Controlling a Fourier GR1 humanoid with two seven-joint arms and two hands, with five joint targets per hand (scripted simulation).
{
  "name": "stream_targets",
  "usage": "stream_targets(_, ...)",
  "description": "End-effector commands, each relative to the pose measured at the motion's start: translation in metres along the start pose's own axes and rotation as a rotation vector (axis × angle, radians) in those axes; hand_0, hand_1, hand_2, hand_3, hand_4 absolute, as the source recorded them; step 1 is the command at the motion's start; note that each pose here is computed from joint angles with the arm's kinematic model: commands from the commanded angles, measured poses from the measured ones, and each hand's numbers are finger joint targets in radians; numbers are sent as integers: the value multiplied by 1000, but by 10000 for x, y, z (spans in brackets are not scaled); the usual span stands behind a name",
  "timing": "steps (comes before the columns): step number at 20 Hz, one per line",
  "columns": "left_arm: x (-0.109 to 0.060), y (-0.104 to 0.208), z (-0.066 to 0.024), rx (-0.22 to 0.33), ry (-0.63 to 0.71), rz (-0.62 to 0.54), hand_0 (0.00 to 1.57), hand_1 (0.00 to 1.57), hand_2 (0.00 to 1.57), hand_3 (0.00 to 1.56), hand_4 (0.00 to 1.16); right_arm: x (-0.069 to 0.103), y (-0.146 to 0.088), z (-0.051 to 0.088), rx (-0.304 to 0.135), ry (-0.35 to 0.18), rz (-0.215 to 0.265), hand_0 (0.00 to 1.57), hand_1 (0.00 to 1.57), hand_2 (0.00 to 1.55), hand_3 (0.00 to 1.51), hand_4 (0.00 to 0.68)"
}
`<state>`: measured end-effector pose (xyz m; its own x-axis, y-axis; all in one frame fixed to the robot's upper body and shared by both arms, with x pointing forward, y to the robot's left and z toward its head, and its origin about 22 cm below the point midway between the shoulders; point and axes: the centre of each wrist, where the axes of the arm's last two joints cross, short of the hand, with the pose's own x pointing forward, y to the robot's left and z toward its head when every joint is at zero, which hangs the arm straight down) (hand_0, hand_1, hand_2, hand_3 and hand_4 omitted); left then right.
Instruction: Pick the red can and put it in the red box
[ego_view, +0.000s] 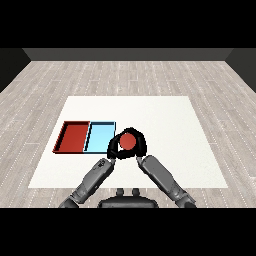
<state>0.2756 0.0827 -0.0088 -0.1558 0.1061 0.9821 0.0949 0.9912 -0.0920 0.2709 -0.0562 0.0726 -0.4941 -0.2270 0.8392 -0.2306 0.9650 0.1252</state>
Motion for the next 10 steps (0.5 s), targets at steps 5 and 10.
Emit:
stream_targets(5, 76, -259, -140, 17, -79, 2, 1571, 1571, 1560, 1478, 1136, 201, 30, -41, 3, 17, -20, 1498, 1498, 1444, 1393, 646)
stream_targets(10, 97, -107, -90, 36, -171, 41, 1571, 1571, 1571, 1513, 1147, -17, 15, -61, 2, 77, 12, 923, 923, 935, 532, 0)
